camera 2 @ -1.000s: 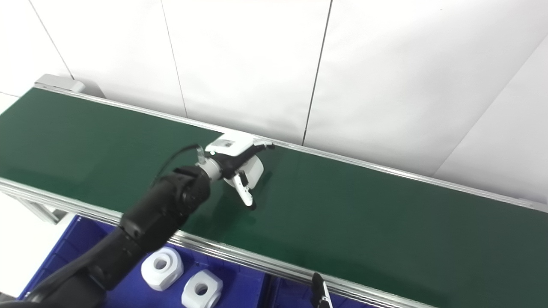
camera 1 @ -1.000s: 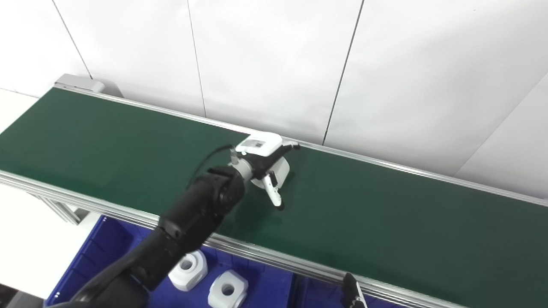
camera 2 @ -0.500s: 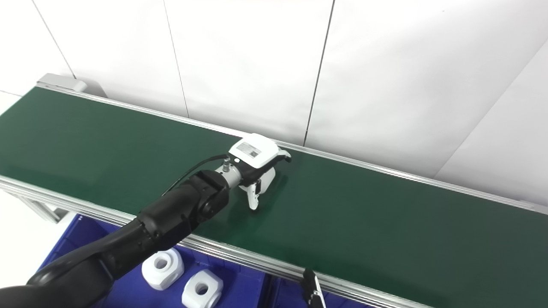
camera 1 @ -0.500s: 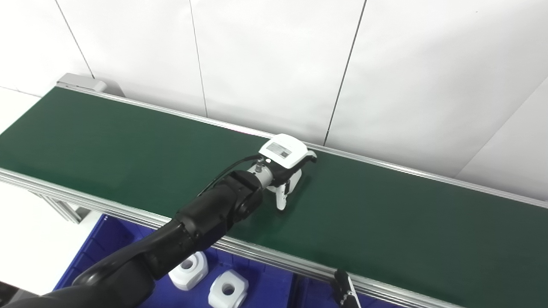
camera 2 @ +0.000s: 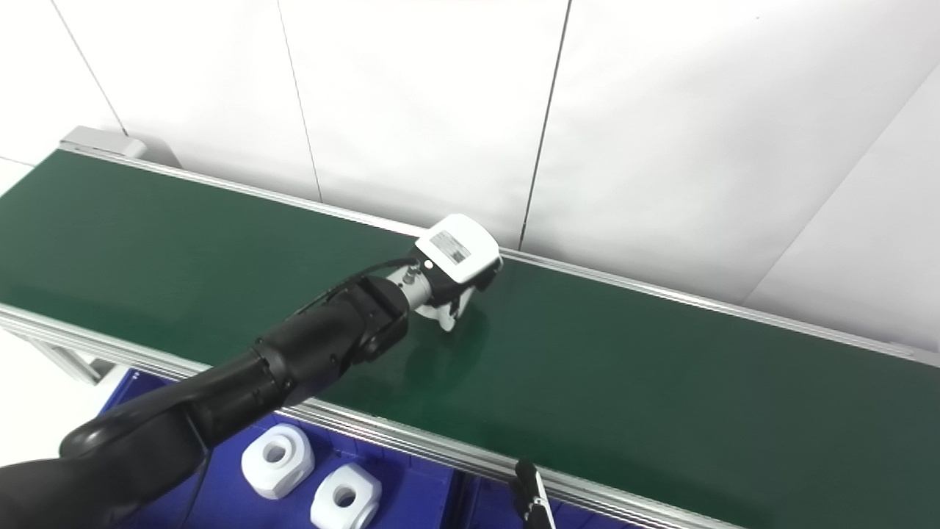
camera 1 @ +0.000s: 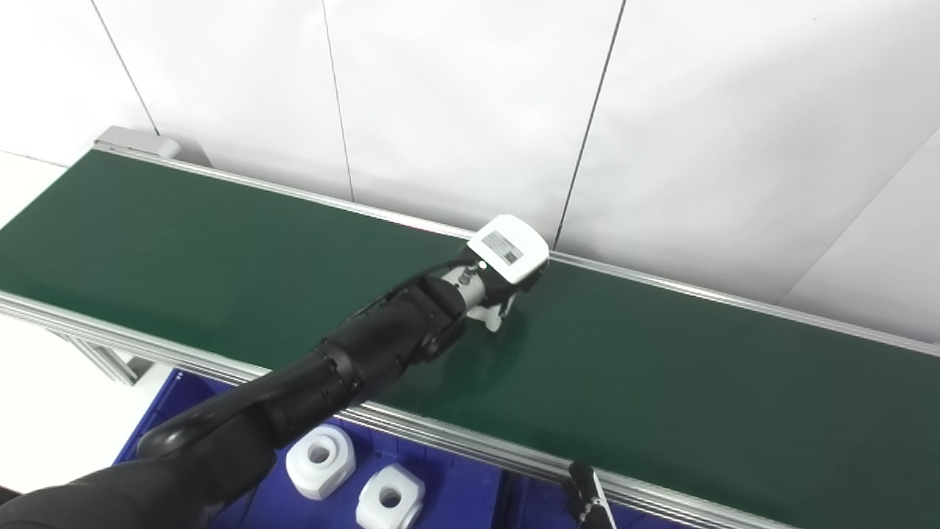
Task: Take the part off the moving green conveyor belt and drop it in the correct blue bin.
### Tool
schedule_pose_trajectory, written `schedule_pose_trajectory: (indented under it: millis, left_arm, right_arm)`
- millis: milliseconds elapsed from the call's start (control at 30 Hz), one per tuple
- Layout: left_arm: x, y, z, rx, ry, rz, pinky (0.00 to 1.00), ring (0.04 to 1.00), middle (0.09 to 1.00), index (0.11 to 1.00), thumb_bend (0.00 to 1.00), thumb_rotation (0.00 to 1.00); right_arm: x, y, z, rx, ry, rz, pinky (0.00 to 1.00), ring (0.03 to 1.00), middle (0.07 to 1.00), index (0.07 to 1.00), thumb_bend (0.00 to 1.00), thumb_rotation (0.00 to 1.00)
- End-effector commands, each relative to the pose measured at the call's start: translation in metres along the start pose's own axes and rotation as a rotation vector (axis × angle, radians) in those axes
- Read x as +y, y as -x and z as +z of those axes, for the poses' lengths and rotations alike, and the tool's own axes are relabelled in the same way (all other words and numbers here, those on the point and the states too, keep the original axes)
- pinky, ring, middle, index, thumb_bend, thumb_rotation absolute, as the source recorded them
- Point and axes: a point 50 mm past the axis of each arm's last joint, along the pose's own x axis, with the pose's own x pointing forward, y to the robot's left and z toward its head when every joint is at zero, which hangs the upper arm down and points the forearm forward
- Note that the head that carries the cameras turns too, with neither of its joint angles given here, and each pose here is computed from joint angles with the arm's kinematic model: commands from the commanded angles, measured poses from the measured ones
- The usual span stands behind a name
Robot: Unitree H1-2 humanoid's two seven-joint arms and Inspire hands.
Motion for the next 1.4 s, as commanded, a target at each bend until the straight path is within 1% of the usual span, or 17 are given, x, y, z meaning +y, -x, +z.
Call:
schedule_pose_trajectory:
  millis: [0, 33, 100, 300, 333, 400, 500, 667, 733, 800, 933, 1033, 1100, 1167, 1233, 1267, 1367]
  left_arm:
    - [0.031, -0.01, -0.004, -0.017, -0.014, 0.083, 0.3, 0.338, 0.413, 0.511, 0.52, 0.0]
    - [0.032, -0.01, -0.004, -0.017, -0.011, 0.083, 0.31, 0.365, 0.444, 0.524, 0.51, 0.0]
    - [0.032, -0.01, -0.003, -0.013, -0.008, 0.079, 0.31, 0.374, 0.457, 0.534, 0.5, 0.0]
    - [0.039, -0.005, -0.004, -0.02, 0.005, 0.088, 0.34, 0.388, 0.476, 0.534, 0.5, 0.0]
    - [0.041, -0.003, -0.004, -0.023, 0.012, 0.1, 0.32, 0.378, 0.466, 0.536, 0.5, 0.0]
    - [0.048, 0.002, -0.004, -0.033, 0.028, 0.118, 0.28, 0.366, 0.455, 0.537, 0.5, 0.0]
    - [0.059, 0.009, -0.003, -0.041, 0.05, 0.124, 0.3, 0.372, 0.457, 0.541, 0.5, 0.0]
    - [0.085, 0.025, 0.0, -0.066, 0.078, 0.179, 0.28, 0.366, 0.456, 0.538, 0.5, 0.0]
    - [0.092, 0.03, 0.001, -0.073, 0.09, 0.187, 0.29, 0.368, 0.457, 0.537, 0.5, 0.0]
    - [0.098, 0.035, 0.002, -0.082, 0.094, 0.199, 0.32, 0.377, 0.477, 0.535, 0.5, 0.0]
    - [0.106, 0.042, 0.002, -0.103, 0.099, 0.228, 0.32, 0.379, 0.487, 0.533, 0.5, 0.0]
    - [0.114, 0.047, 0.001, -0.111, 0.086, 0.231, 0.32, 0.388, 0.494, 0.528, 0.5, 0.0]
    - [0.119, 0.051, 0.0, -0.114, 0.091, 0.235, 0.34, 0.401, 0.512, 0.51, 0.5, 0.0]
    - [0.121, 0.061, -0.001, -0.116, 0.11, 0.244, 0.35, 0.403, 0.522, 0.498, 0.5, 0.0]
    - [0.121, 0.075, -0.002, -0.118, 0.144, 0.244, 0.33, 0.401, 0.528, 0.481, 0.5, 0.0]
    - [0.12, 0.081, -0.001, -0.12, 0.162, 0.242, 0.33, 0.405, 0.51, 0.502, 0.5, 0.0]
    - [0.116, 0.101, 0.003, -0.127, 0.208, 0.214, 0.34, 0.399, 0.49, 0.525, 0.5, 0.0]
  right_arm:
    - [0.005, -0.003, 0.01, -0.034, -0.012, 0.015, 1.0, 0.99, 0.991, 1.0, 0.87, 0.97]
    - [0.006, -0.003, 0.01, -0.033, -0.014, 0.017, 1.0, 0.99, 0.992, 1.0, 0.87, 0.96]
    - [0.006, -0.003, 0.01, -0.033, -0.014, 0.019, 1.0, 0.984, 0.991, 1.0, 0.86, 0.96]
    - [0.006, -0.003, 0.01, -0.033, -0.004, 0.017, 1.0, 0.973, 0.983, 1.0, 0.86, 0.97]
    - [0.006, -0.003, 0.01, -0.033, 0.002, 0.016, 1.0, 0.974, 0.981, 1.0, 0.87, 0.97]
    - [0.007, -0.003, 0.011, -0.034, 0.004, 0.016, 1.0, 0.977, 0.982, 1.0, 0.86, 0.97]
    - [0.007, -0.003, 0.011, -0.037, 0.005, 0.018, 1.0, 0.97, 0.983, 1.0, 0.85, 0.97]
    - [0.006, -0.005, 0.012, -0.03, 0.006, 0.019, 1.0, 0.983, 0.976, 1.0, 0.86, 0.96]
    - [0.006, -0.005, 0.012, -0.031, 0.005, 0.021, 1.0, 0.988, 0.975, 1.0, 0.86, 0.96]
    - [0.006, -0.005, 0.012, -0.034, 0.007, 0.023, 1.0, 0.986, 0.977, 1.0, 0.85, 0.96]
    - [0.005, -0.007, 0.01, -0.033, 0.012, 0.025, 1.0, 0.985, 0.976, 1.0, 0.85, 0.96]
    - [0.006, -0.007, 0.011, -0.032, 0.015, 0.033, 1.0, 0.995, 0.98, 1.0, 0.85, 0.97]
    - [0.006, -0.007, 0.011, -0.034, 0.01, 0.033, 1.0, 0.997, 0.984, 1.0, 0.85, 0.96]
    - [0.007, -0.007, 0.013, -0.037, 0.008, 0.032, 1.0, 0.995, 0.985, 1.0, 0.85, 0.96]
    - [0.006, -0.006, 0.015, -0.037, 0.007, 0.032, 1.0, 0.991, 0.985, 1.0, 0.84, 0.96]
    - [0.006, -0.005, 0.016, -0.036, 0.006, 0.033, 1.0, 0.994, 0.99, 1.0, 0.84, 0.96]
    - [0.003, -0.002, 0.023, -0.028, 0.002, 0.037, 1.0, 0.999, 0.998, 1.0, 0.84, 0.96]
